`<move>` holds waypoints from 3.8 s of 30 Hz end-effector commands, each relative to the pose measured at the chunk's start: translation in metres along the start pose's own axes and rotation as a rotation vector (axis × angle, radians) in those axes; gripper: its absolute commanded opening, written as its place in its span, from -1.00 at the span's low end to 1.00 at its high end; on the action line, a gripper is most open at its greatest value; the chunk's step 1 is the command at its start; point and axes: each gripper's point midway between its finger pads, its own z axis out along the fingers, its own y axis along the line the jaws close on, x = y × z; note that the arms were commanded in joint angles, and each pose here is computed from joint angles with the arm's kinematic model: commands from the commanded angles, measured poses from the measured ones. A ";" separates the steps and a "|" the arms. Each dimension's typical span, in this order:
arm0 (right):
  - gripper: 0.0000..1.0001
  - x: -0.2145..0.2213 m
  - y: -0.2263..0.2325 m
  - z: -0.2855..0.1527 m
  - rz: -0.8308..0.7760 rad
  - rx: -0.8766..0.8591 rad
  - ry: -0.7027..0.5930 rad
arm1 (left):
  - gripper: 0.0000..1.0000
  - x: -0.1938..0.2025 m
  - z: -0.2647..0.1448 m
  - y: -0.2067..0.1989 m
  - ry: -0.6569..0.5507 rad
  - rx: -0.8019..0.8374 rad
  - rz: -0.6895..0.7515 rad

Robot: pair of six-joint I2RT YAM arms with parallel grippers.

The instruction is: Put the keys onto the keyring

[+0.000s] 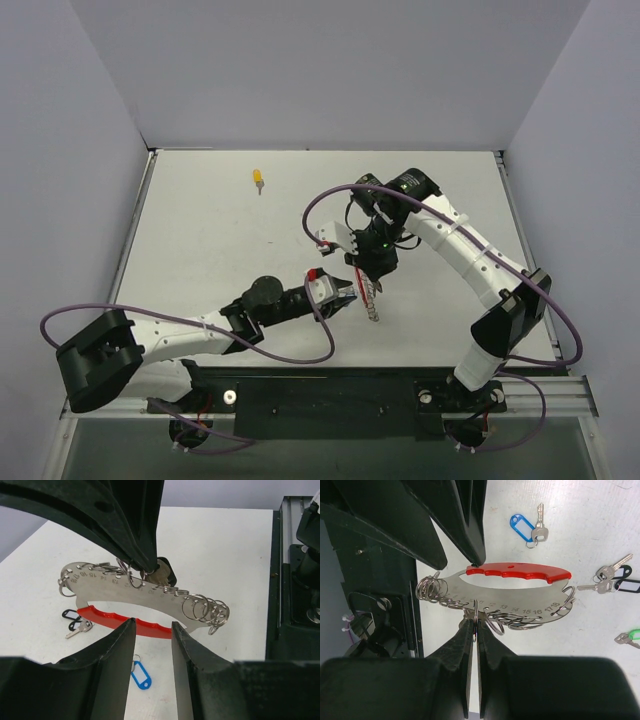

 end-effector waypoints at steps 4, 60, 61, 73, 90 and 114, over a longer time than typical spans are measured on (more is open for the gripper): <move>-1.00 0.015 0.029 -0.003 0.030 -0.119 0.063 | -0.12 -0.053 0.014 0.017 -0.195 -0.097 0.033; -0.98 0.003 0.041 -0.004 0.054 -0.192 -0.029 | -1.00 -0.062 0.021 0.008 -0.280 -0.073 -0.082; -0.91 0.003 0.040 -0.005 0.073 -0.200 -0.047 | -1.00 -0.064 0.019 0.011 -0.288 -0.093 -0.116; -0.14 -0.020 0.066 -0.038 0.098 -0.328 -0.405 | -1.00 -0.090 -0.036 0.030 -0.548 -0.167 -0.338; -0.37 -0.040 0.061 -0.026 0.148 -0.414 -0.542 | -1.00 -0.121 -0.051 0.037 -0.691 -0.142 -0.380; -0.35 -0.037 0.031 -0.016 0.177 -0.328 -0.502 | -1.00 -0.141 -0.038 0.028 -0.702 -0.054 -0.334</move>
